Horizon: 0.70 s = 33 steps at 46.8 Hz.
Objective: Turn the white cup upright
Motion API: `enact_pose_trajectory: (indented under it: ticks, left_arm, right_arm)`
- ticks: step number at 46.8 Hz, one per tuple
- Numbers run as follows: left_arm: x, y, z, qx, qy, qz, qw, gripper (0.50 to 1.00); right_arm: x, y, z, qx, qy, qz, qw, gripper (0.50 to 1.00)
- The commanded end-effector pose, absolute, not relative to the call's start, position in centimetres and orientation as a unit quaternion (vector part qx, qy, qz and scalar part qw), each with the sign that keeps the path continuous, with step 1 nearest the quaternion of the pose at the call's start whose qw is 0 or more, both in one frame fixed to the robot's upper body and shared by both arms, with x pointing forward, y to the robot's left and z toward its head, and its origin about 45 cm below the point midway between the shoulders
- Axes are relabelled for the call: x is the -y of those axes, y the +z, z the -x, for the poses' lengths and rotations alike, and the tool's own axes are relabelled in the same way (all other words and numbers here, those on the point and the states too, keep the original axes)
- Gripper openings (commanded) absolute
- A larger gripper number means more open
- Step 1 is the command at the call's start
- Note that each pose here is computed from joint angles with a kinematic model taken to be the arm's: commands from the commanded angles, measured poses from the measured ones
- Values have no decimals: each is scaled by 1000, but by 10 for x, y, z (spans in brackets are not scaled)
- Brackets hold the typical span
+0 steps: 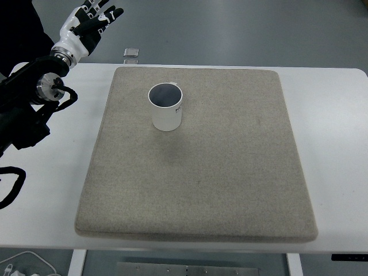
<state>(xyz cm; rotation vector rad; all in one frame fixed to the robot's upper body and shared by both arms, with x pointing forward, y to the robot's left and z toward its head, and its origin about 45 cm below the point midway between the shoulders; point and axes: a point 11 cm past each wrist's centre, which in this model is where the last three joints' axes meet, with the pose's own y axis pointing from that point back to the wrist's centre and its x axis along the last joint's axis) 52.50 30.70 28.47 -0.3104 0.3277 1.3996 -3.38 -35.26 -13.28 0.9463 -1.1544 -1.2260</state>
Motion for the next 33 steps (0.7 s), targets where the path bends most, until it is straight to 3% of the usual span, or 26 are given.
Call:
enact_pose_trajectory:
  ticks: [1,20,33]
  left_arm:
    - [-309,279,-525,-188,638,145,732,990]
    - [-317,263,-523,-319,630,215,674,992]
    - [-313,251,-518,-314,632,257,660,996]
  right_arm:
    - [353,-133,34,492,-522,-403,569,930]
    - [352,-133,35,491,-525,-403,567,930]
    - [352,-133,40,490,-528,-401,566,930]
